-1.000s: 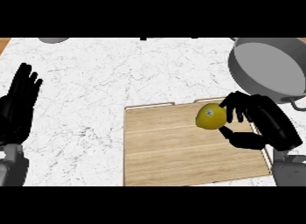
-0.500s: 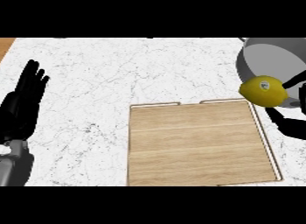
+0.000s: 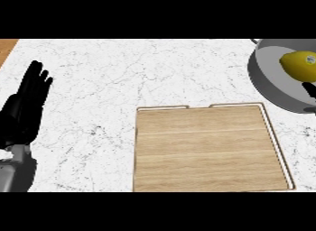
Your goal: Pick the lemon from the tray and place it in the pot
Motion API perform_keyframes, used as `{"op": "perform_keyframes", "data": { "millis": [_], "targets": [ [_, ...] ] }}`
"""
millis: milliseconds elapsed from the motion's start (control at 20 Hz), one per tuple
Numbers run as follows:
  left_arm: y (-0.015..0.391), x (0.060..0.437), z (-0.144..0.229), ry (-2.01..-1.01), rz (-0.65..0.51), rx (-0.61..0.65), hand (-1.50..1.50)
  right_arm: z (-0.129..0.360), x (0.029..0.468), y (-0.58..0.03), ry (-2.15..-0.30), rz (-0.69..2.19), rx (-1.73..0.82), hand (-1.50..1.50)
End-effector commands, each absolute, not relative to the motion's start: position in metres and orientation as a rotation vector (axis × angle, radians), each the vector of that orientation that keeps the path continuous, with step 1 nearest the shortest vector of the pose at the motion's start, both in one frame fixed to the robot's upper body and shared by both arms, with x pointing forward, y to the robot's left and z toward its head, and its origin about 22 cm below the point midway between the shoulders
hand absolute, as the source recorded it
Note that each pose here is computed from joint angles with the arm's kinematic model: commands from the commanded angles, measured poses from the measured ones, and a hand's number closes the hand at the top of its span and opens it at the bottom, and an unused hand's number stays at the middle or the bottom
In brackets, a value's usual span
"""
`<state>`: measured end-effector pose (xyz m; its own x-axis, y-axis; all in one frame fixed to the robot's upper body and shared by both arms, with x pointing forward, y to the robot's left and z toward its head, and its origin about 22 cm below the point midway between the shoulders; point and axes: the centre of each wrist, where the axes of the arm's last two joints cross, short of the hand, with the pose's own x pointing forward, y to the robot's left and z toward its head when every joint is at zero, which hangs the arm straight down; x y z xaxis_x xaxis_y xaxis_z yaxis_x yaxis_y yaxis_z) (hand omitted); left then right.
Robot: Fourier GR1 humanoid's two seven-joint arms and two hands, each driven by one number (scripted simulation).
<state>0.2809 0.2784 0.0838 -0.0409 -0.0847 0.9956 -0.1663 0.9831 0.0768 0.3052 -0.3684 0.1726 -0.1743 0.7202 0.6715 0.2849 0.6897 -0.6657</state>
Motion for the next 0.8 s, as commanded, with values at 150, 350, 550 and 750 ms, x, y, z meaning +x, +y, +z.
{"op": "perform_keyframes", "data": {
  "millis": [150, 350, 550, 750],
  "targets": [
    [0.271, 0.281, 0.084, -1.607, 0.045, 0.158, 0.0, 0.14, 0.354, -0.395, -1.737, 0.327, -0.716, 1.5],
    [0.276, 0.295, 0.086, -1.635, 0.047, 0.175, 0.0, 0.156, 0.346, -0.42, -1.671, 0.555, -1.209, 1.5],
    [0.261, 0.288, 0.077, -1.643, 0.044, 0.165, 0.0, 0.123, 0.362, -0.426, -1.565, 0.62, -1.305, 1.5],
    [0.26, 0.296, 0.086, -1.639, 0.038, 0.159, 0.0, 0.113, 0.384, -0.429, -1.568, 0.599, -1.28, 1.5]
  ]
}}
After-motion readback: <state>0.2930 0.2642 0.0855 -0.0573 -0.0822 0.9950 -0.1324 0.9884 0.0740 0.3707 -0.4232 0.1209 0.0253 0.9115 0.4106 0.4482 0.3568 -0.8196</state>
